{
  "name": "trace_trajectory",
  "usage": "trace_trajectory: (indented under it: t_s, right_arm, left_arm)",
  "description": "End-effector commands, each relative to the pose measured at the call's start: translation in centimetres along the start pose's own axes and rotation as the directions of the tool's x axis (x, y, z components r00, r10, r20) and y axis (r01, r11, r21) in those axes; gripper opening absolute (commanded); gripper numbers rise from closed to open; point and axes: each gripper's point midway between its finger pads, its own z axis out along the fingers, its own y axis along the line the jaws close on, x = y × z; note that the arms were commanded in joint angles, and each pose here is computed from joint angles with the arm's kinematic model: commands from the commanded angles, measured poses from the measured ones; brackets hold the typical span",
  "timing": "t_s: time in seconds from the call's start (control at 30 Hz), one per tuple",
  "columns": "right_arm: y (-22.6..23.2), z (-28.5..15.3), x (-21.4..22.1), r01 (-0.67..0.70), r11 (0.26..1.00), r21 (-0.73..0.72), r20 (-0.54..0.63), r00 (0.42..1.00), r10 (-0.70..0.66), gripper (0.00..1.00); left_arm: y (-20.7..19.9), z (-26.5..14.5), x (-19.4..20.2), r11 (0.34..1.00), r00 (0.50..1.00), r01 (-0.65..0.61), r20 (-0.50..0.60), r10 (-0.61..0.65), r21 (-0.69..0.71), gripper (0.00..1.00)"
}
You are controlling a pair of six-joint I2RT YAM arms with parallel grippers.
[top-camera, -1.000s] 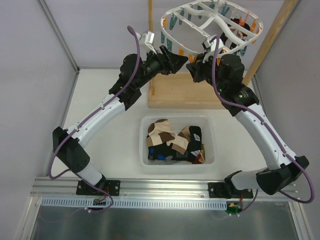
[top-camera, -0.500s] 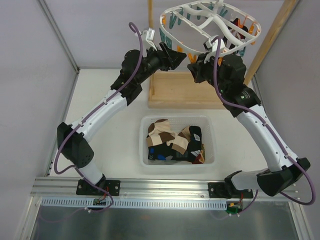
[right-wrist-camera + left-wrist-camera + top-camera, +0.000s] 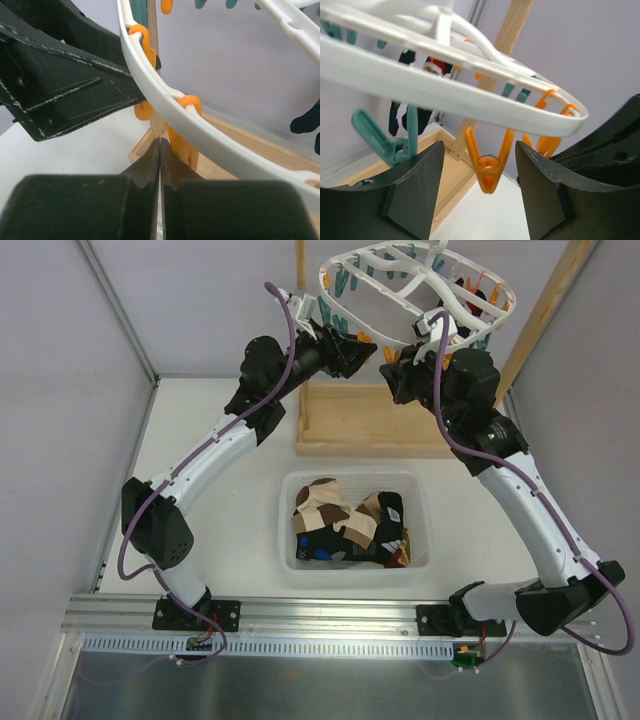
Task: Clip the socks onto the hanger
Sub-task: Open the clamp at the hanger.
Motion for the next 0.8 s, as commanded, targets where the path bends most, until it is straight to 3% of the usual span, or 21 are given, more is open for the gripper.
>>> trace_trajectory:
  t_s: [0.0, 0.37, 0.6, 0.77]
  right_arm:
    - [0.1, -1.0, -3.1, 0.018, 1.000, -0.001, 0.071, 0.997, -0.018, 0.01]
    - [-0.1, -1.0, -3.0, 0.023, 1.000, 0.004, 0.065, 0.998, -0.024, 0.02]
    - [-0.1, -1.2, -2.7, 0.029, 1.000, 0.003, 0.053, 0.998, -0.029, 0.02]
    - [0.4, -1.9, -0.9, 0.016, 1.000, -0.025, -0.006, 1.000, -0.016, 0.08]
  left_arm:
    - [-2.8, 0.4, -3.7, 0.986, 0.991, -0.098, 0.103, 0.085, 0.135, 0.59]
    - [-3.1, 1.1, -3.7, 0.980, 0.990, -0.098, 0.120, 0.078, 0.175, 0.52]
    - [-2.7, 1.2, -3.7, 0.984, 0.991, -0.080, 0.122, 0.061, 0.161, 0.30]
    - [-2.9, 1.0, -3.9, 0.986, 0.991, -0.063, 0.127, 0.043, 0.154, 0.16]
